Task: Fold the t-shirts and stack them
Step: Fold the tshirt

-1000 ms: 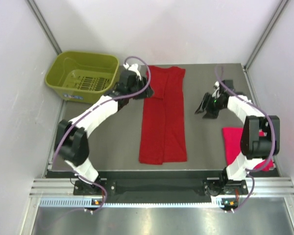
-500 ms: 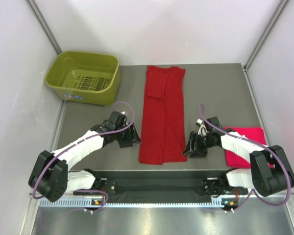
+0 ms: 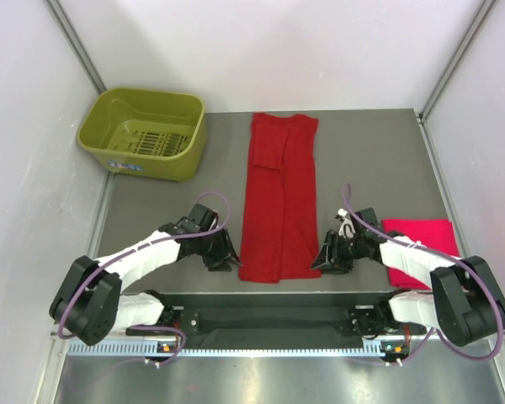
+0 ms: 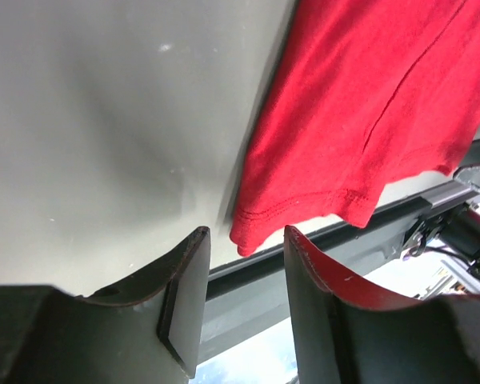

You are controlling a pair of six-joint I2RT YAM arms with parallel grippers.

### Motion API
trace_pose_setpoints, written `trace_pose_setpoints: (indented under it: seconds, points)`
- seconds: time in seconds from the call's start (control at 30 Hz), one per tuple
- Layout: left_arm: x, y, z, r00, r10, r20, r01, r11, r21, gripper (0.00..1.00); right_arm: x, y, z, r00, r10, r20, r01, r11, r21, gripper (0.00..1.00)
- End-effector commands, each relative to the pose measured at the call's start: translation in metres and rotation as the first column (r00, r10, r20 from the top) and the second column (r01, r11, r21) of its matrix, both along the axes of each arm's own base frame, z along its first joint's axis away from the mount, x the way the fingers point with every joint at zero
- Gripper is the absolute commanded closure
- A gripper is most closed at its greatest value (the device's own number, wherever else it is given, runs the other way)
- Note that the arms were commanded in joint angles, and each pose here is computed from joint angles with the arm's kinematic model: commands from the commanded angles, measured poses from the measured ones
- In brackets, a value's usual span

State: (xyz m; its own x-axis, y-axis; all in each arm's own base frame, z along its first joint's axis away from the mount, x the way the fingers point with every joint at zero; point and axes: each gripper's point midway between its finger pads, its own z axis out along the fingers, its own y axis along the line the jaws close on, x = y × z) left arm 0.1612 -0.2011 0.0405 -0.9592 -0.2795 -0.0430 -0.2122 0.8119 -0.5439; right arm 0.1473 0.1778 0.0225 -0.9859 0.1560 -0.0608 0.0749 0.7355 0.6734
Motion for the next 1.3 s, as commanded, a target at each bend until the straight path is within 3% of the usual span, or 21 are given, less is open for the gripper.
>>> trace_pose_setpoints:
  seconds: [0.0, 0.3, 0.83, 0.97, 1.07, 1.1, 1.13, 1.27]
  points:
    - [-0.010, -0.004, 0.000, 0.999, -0.040, -0.023, 0.040, 0.999, -0.012, 0.54, -0.004, -0.004, -0.009, 1.000, 0.008, 0.023, -0.007, 0.999, -0.035, 0.55]
    - [-0.021, -0.009, -0.011, 0.996, -0.065, -0.057, 0.064, 0.997, -0.031, 0.51, -0.009, -0.005, -0.012, 1.000, 0.004, 0.009, -0.004, 0.999, -0.032, 0.59]
    - [-0.019, -0.020, -0.016, 0.992, -0.101, -0.070, 0.096, 0.993, -0.076, 0.57, -0.008, -0.006, -0.015, 1.000, -0.013, -0.002, 0.012, 0.999, -0.041, 0.66]
    - [-0.021, -0.023, -0.019, 0.989, -0.117, -0.091, 0.109, 0.990, -0.093, 0.69, -0.005, -0.004, -0.013, 1.000, -0.017, 0.005, 0.017, 0.999, -0.035, 0.70]
    - [-0.021, -0.030, -0.016, 0.986, -0.130, -0.105, 0.116, 0.984, -0.134, 0.89, -0.003, -0.002, -0.011, 1.000, -0.020, 0.004, 0.020, 1.000, -0.024, 0.81]
    - [-0.020, -0.032, -0.014, 0.986, -0.132, -0.099, 0.117, 0.983, -0.142, 1.00, -0.003, -0.002, -0.010, 1.000, -0.019, 0.006, 0.019, 1.000, -0.020, 0.88]
    - [-0.015, -0.036, -0.008, 0.988, -0.133, -0.082, 0.119, 0.981, -0.155, 1.00, -0.001, 0.000, -0.008, 1.000, -0.018, 0.008, 0.018, 1.000, -0.015, 1.00]
    - [0.009, -0.046, 0.017, 0.992, -0.124, -0.016, 0.120, 0.980, -0.159, 1.00, 0.024, 0.006, 0.022, 0.994, -0.036, 0.102, 0.036, 0.999, 0.007, 1.00]
